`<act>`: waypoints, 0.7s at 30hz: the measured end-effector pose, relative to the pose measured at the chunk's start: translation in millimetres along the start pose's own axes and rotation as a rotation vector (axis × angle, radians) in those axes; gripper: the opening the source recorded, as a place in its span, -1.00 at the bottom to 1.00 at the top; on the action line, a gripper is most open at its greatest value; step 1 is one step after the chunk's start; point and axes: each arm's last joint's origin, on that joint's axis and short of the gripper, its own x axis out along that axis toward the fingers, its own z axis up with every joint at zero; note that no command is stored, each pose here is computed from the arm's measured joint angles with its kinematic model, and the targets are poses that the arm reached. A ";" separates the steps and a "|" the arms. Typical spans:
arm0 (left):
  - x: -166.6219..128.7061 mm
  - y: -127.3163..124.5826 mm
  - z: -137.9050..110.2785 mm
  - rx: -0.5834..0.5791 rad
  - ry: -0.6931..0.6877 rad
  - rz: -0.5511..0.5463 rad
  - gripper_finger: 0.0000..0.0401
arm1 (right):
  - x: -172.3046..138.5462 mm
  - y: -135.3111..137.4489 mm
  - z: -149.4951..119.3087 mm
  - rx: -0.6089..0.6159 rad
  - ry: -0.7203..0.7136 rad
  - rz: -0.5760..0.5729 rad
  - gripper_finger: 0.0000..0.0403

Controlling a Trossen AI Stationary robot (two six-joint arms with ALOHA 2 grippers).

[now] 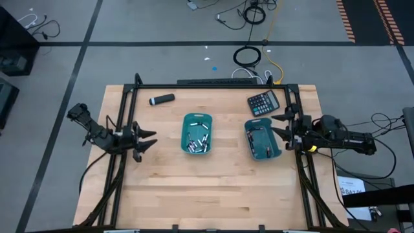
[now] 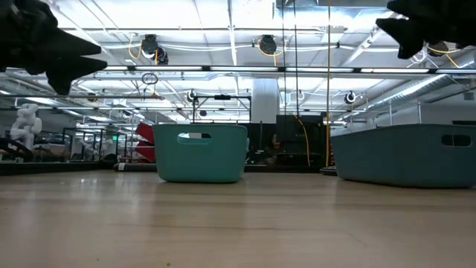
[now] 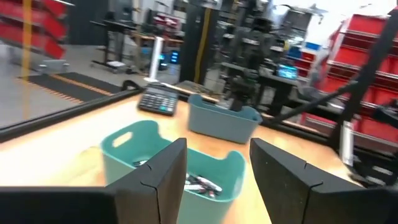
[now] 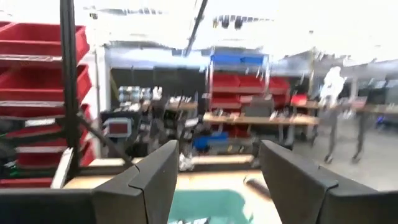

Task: Sort batteries
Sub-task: Return to Home position

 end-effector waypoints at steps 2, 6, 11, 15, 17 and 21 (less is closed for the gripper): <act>0.0 1.2 0.6 -0.003 -0.010 0.042 -0.07 | -0.1 -0.8 4.5 -0.042 -0.045 -0.026 0.07; -0.3 3.2 2.6 -0.017 -0.036 0.118 -0.07 | -0.1 -2.1 5.4 -0.037 -0.053 -0.070 0.07; -0.7 5.7 3.6 -0.025 -0.057 0.208 -0.07 | -0.1 -2.4 5.1 -0.004 -0.051 -0.082 0.07; -1.3 7.8 4.7 -0.028 -0.075 0.287 -0.07 | -0.2 -3.8 3.9 -0.071 -0.033 -0.133 0.07; -1.4 8.0 4.9 -0.029 -0.076 0.291 -0.07 | -0.1 -3.8 3.7 -0.071 -0.031 -0.132 0.07; -1.1 6.8 4.7 -0.150 -0.084 0.246 -0.07 | -0.1 -3.6 3.7 -0.072 -0.032 -0.123 0.07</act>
